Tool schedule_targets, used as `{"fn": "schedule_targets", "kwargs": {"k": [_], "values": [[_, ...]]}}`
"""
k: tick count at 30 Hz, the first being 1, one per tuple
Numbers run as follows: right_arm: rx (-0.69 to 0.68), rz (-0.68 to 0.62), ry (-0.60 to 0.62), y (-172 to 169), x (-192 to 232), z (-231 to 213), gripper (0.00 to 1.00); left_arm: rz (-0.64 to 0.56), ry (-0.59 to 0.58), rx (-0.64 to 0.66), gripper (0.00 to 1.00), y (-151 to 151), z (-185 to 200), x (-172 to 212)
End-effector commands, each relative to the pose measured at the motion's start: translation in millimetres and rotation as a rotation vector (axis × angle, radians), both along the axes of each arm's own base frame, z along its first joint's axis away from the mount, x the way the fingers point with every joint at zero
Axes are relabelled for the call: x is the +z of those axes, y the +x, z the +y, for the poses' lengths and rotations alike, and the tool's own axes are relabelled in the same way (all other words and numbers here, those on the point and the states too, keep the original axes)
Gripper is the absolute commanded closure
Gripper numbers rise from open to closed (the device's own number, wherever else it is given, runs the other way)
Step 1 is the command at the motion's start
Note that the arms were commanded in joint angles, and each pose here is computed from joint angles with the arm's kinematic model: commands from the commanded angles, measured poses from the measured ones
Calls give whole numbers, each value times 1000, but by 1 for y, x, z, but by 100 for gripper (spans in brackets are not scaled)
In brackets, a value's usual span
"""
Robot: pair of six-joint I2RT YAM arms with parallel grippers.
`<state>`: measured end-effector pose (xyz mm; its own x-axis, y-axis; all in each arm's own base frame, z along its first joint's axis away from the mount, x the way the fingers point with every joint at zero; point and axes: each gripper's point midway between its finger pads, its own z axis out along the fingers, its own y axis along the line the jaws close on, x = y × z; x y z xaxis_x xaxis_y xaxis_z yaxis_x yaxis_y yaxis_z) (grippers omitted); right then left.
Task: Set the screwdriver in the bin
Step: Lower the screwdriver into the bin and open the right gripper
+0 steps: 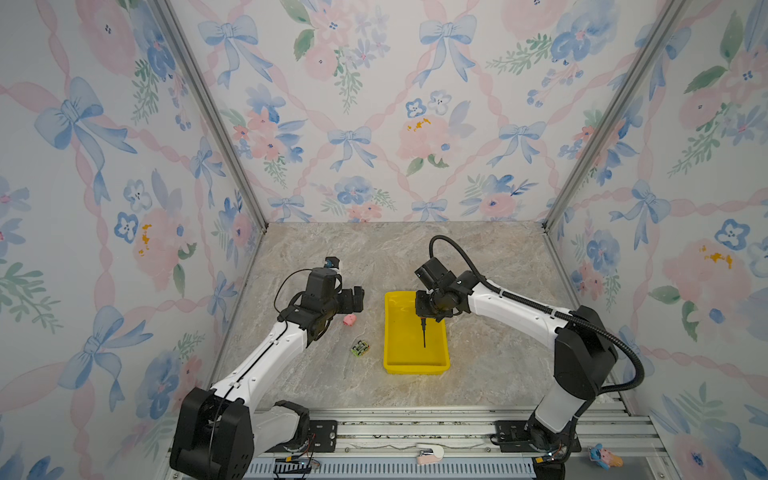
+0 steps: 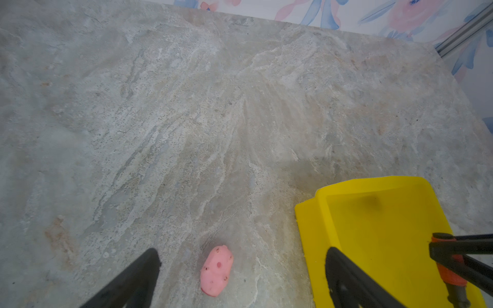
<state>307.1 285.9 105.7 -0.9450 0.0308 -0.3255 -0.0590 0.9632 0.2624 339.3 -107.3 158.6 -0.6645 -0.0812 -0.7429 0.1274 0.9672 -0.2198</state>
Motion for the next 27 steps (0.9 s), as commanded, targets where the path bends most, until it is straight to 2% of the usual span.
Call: {"fn": "schedule_targets", "kwargs": {"k": [1, 14, 16, 27], "values": [[12, 3, 20, 4, -6, 13, 100, -13, -23, 3, 2, -2, 3, 3], [26, 51, -35, 3, -47, 14, 98, -9, -13, 15, 3, 0, 7, 1], [29, 54, -36, 2, -51, 15, 98, 26, -3, 16, 2, -7, 9, -15], [35, 67, -51, 5, -70, 19, 96, 50, 12, 26, 3, -10, 13, -26]]}}
